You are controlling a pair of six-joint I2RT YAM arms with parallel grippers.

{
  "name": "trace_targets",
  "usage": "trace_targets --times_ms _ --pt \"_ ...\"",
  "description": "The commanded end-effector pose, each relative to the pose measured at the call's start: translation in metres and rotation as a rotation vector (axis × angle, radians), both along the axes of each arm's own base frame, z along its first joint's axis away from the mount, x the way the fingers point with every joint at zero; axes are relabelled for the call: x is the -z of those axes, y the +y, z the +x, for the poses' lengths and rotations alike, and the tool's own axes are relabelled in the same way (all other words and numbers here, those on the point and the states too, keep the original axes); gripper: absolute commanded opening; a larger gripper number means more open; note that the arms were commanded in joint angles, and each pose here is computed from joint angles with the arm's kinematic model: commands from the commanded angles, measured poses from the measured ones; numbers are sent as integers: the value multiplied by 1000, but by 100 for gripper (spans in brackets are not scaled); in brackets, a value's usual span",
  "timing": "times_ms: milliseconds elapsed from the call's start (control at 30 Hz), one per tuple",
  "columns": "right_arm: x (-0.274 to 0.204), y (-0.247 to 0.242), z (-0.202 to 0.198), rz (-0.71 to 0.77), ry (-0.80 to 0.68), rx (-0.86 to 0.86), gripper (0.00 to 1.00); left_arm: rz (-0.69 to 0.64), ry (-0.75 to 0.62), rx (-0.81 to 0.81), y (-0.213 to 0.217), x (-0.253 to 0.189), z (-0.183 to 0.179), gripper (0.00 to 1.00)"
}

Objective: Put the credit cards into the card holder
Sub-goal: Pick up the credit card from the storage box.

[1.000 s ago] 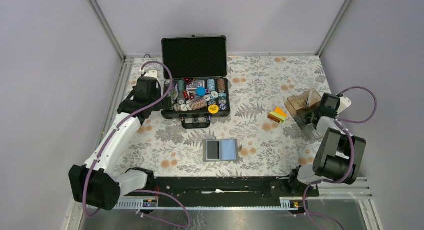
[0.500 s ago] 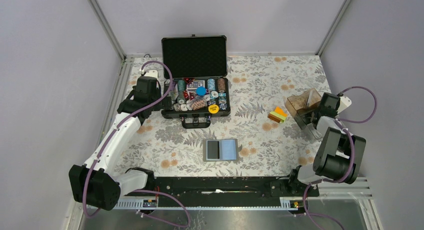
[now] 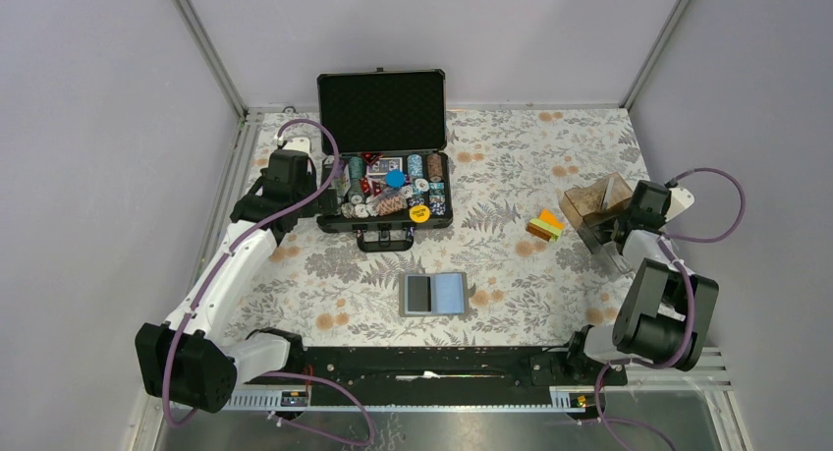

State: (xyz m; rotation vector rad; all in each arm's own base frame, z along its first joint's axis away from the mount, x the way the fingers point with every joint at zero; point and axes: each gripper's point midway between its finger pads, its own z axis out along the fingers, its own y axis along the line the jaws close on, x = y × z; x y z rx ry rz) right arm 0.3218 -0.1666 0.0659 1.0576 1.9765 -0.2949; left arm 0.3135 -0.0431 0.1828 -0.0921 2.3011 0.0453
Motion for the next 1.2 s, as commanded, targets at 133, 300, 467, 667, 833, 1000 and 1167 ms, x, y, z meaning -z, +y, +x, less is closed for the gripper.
trace_targets --times_ms 133,300,467,667,833,1000,1167 --pt "-44 -9 -1 -80 -68 35 28 -27 -72 12 -5 -15 6 99" --pt "-49 -10 -2 -98 -79 31 14 -31 -77 14 -6 -16 6 99" --pt "-51 -7 -2 -77 -83 27 8 -34 -81 14 -6 -17 5 99" --pt "-87 -11 -7 -125 -123 45 9 -50 -94 24 -9 -21 4 99" --pt "-116 -10 -15 -150 -146 52 8 -73 -118 33 -12 -29 2 99" --pt "-144 10 -14 -121 -233 -31 0 -151 -162 46 -22 -49 -1 99" --pt "-161 71 6 -28 -332 -258 0 -354 -199 104 -51 -72 -15 99"
